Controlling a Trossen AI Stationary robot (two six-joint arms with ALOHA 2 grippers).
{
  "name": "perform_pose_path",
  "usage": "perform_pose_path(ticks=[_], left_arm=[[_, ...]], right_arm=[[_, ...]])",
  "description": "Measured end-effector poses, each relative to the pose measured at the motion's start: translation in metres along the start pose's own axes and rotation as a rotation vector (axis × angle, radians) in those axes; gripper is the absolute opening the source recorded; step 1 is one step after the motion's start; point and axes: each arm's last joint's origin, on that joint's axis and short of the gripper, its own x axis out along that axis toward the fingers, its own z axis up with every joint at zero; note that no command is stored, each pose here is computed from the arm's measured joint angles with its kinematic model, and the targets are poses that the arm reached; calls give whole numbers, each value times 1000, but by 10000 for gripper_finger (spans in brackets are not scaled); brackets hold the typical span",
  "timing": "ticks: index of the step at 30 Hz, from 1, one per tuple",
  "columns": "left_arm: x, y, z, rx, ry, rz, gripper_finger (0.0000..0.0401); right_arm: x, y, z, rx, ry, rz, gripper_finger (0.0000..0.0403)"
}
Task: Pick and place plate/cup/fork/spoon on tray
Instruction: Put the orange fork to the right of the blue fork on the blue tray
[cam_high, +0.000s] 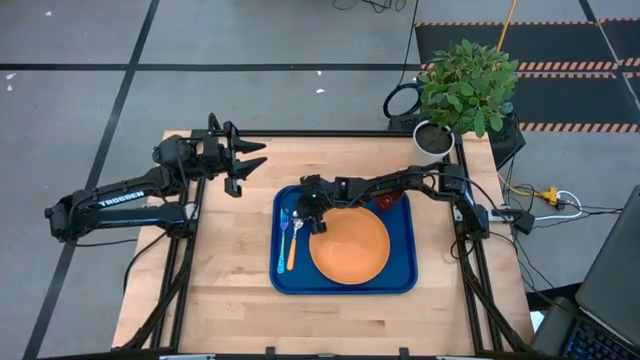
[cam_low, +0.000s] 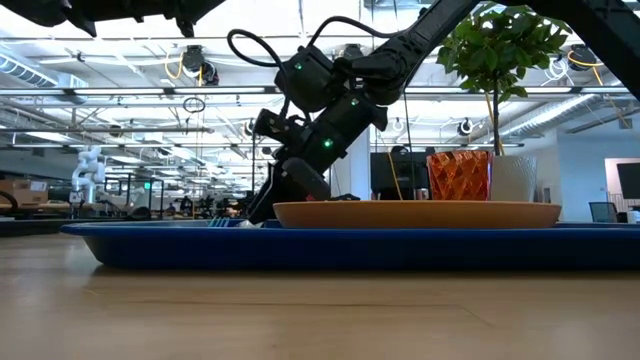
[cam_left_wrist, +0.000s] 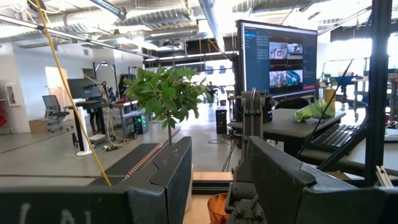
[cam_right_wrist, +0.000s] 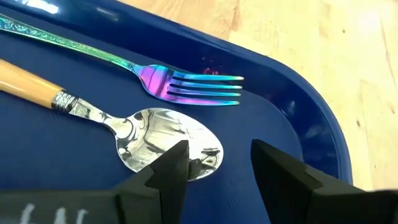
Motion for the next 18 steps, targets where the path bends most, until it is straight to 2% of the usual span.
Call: perform_pose_path(ticks=[18], left_arm=[[0, 0, 0, 0, 0, 0, 161]], right_arm=[[0, 1, -2, -46, 21, 9, 169]])
